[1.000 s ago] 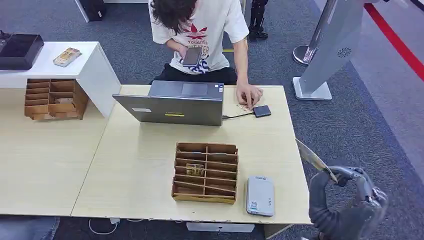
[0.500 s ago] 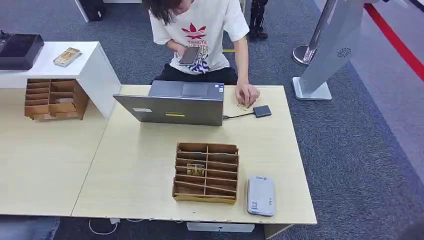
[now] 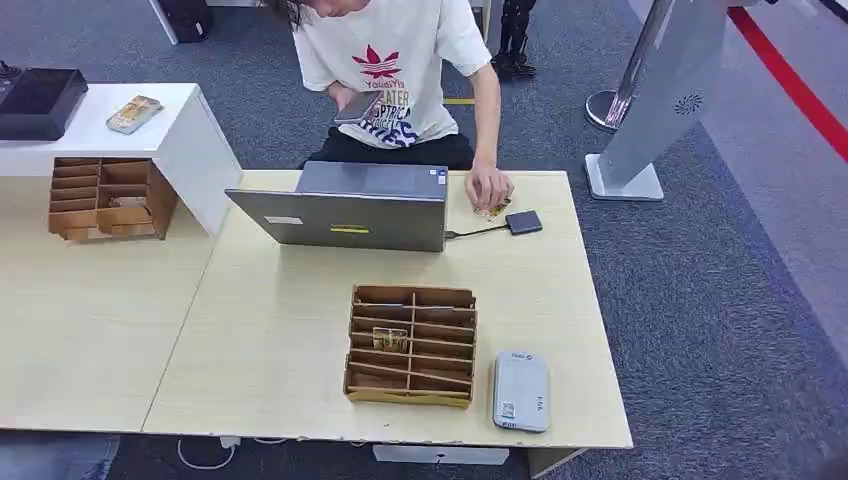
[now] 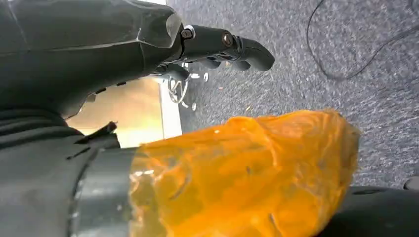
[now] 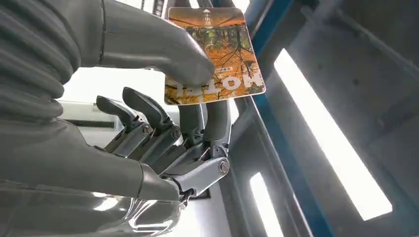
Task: Pass the card to the sensor for recognition and then transmit it.
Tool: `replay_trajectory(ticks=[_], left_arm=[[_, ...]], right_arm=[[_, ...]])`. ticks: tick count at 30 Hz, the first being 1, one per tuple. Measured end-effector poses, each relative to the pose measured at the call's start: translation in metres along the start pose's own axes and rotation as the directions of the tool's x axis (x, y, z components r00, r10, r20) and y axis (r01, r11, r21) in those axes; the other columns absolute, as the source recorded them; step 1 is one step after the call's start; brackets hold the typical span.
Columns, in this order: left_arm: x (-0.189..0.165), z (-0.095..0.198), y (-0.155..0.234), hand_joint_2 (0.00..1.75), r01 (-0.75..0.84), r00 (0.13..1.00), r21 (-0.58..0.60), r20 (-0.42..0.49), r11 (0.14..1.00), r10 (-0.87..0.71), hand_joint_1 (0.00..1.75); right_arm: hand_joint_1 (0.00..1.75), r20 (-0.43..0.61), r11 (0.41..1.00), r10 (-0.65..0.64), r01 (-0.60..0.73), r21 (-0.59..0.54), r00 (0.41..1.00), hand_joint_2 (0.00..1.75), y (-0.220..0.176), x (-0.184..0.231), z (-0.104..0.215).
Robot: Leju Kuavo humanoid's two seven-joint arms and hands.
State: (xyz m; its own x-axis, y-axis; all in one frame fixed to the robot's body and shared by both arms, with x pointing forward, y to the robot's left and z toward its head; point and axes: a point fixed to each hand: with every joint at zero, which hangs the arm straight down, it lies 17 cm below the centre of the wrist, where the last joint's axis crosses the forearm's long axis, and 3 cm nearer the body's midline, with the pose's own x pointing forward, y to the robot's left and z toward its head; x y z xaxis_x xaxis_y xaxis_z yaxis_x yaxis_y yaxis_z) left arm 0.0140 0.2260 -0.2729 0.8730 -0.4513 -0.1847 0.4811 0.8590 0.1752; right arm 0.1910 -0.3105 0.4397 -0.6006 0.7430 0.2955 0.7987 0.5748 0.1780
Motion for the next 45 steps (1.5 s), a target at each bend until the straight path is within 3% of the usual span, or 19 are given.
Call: replay_trajectory(ticks=[12, 18, 26, 33, 39, 40, 41, 42, 45], left_arm=[[0.008, -0.002, 0.015, 0.0, 0.081, 0.996, 0.048, 0.043, 0.996, -0.083, 0.0], [0.009, -0.004, 0.022, 0.0, 0.101, 0.993, 0.064, 0.059, 0.993, -0.105, 0.0], [0.005, -0.006, 0.031, 0.0, 0.148, 0.987, 0.093, 0.046, 0.985, -0.153, 0.0], [0.002, -0.008, 0.036, 0.0, 0.161, 0.986, 0.103, 0.034, 0.981, -0.165, 0.0], [-0.002, -0.009, 0.043, 0.0, 0.196, 0.98, 0.121, 0.011, 0.973, -0.199, 0.0], [-0.003, -0.01, 0.044, 0.0, 0.196, 0.98, 0.121, 0.01, 0.973, -0.199, 0.0], [-0.003, -0.01, 0.045, 0.0, 0.196, 0.98, 0.121, 0.009, 0.973, -0.198, 0.0], [-0.003, -0.01, 0.045, 0.0, 0.195, 0.98, 0.12, 0.008, 0.974, -0.197, 0.0], [-0.005, -0.01, 0.046, 0.0, 0.187, 0.982, 0.117, 0.001, 0.975, -0.188, 0.0]], right_arm=[[1.75, -0.023, 0.973, 0.083, -0.076, 0.219, 0.996, 1.75, 0.131, -0.04, 0.015], [1.75, -0.021, 0.921, 0.152, -0.133, 0.367, 0.988, 1.75, 0.215, -0.061, 0.022], [1.75, 0.094, 0.786, 0.224, -0.237, 0.571, 0.97, 1.75, 0.3, -0.081, 0.044], [1.75, 0.169, 0.728, 0.25, -0.3, 0.616, 0.954, 1.75, 0.322, -0.09, 0.056], [1.75, 0.351, 0.583, 0.296, -0.459, 0.67, 0.888, 1.75, 0.357, -0.096, 0.091], [1.29, 0.375, 0.56, 0.298, -0.479, 0.676, 0.878, 1.75, 0.362, -0.097, 0.098], [0.0, 0.395, 0.535, 0.298, -0.495, 0.685, 0.869, 1.75, 0.367, -0.099, 0.107], [0.0, 0.409, 0.509, 0.299, -0.507, 0.696, 0.862, 0.0, 0.371, -0.101, 0.115], [0.0, 0.429, 0.401, 0.307, -0.525, 0.751, 0.849, 0.0, 0.381, -0.116, 0.145]])
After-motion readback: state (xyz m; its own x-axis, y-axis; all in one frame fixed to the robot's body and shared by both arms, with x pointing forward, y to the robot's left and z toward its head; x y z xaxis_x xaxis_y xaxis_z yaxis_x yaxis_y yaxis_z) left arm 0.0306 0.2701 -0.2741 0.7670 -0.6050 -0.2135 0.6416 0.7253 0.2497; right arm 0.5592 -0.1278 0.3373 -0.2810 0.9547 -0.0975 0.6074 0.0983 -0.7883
